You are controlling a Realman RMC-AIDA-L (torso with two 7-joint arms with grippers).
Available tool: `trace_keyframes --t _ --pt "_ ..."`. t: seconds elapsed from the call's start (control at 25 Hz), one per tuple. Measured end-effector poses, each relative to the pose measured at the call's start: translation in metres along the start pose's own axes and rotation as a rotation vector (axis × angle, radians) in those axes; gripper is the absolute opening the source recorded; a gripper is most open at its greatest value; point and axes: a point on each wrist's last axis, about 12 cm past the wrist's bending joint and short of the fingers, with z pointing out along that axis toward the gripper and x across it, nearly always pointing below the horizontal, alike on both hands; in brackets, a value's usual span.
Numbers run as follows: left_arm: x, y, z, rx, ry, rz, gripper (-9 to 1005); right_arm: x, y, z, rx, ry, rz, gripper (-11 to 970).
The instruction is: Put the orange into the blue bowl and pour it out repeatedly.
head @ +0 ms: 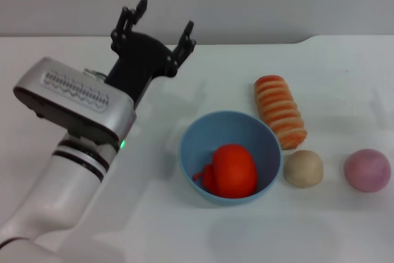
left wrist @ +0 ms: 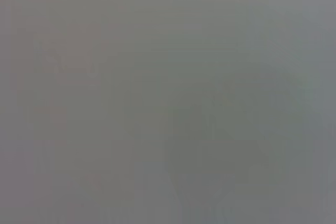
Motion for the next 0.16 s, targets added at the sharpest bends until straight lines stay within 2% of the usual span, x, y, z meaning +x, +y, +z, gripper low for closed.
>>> trace_keyframes --t 0.16 --pt "0.0062 -0.0059 -0.0067 0.015 0.024 -0.010 811 0.0054 0.0049 -0.0082 0.019 0.013 0.041 586"
